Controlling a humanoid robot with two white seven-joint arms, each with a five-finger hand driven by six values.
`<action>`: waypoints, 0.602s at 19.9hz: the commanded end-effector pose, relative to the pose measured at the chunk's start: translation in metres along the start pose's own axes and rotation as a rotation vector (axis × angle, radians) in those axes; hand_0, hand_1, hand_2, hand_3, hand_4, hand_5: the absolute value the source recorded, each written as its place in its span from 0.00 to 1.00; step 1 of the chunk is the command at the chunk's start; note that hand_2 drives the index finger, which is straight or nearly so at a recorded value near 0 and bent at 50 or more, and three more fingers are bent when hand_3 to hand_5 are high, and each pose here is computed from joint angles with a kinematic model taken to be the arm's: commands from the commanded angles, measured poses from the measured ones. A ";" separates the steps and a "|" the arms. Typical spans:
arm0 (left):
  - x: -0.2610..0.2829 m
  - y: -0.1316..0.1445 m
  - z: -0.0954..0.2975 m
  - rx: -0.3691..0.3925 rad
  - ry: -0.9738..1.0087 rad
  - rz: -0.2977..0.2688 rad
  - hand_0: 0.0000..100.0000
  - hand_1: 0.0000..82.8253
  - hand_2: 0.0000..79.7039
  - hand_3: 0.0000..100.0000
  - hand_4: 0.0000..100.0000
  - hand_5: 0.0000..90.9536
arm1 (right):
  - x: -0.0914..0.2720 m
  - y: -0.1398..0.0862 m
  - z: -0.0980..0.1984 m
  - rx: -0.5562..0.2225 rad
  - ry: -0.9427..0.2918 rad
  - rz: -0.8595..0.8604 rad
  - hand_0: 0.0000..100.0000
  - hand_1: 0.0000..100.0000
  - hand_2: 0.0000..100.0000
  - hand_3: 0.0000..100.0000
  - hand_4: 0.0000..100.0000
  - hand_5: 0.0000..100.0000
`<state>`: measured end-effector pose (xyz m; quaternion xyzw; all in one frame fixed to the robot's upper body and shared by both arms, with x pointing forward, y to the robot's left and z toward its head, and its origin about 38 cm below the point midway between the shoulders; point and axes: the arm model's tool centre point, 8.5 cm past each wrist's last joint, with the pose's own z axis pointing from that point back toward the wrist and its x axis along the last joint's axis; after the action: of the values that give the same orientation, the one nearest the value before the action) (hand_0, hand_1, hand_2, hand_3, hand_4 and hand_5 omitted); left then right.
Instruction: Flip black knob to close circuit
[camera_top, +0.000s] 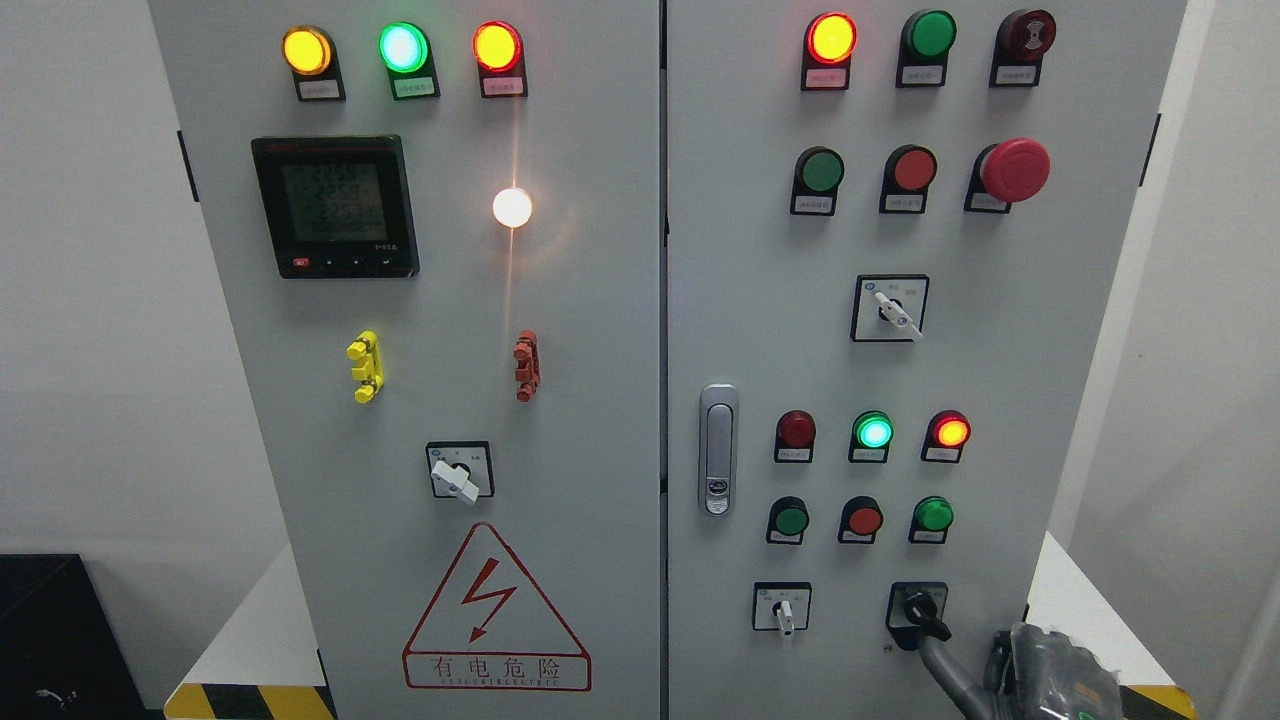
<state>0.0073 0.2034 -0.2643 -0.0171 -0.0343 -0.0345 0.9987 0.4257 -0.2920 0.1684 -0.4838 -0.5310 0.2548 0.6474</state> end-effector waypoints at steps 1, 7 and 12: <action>-0.006 -0.002 0.000 -0.003 -0.002 0.002 0.12 0.67 0.00 0.00 0.00 0.00 | 0.008 0.004 0.002 0.014 -0.022 0.007 0.00 0.00 0.84 0.99 0.89 0.95; -0.006 -0.002 0.000 -0.003 -0.002 0.002 0.12 0.67 0.00 0.00 0.00 0.00 | 0.016 0.010 0.006 0.026 -0.049 0.015 0.00 0.00 0.84 0.99 0.89 0.95; -0.006 -0.001 0.000 -0.002 -0.002 0.002 0.12 0.67 0.00 0.00 0.00 0.00 | 0.025 0.014 0.009 0.031 -0.074 0.024 0.00 0.00 0.84 0.99 0.89 0.95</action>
<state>0.0073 0.2034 -0.2643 -0.0171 -0.0343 -0.0345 0.9987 0.4262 -0.2798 0.1674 -0.4787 -0.5369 0.2692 0.6404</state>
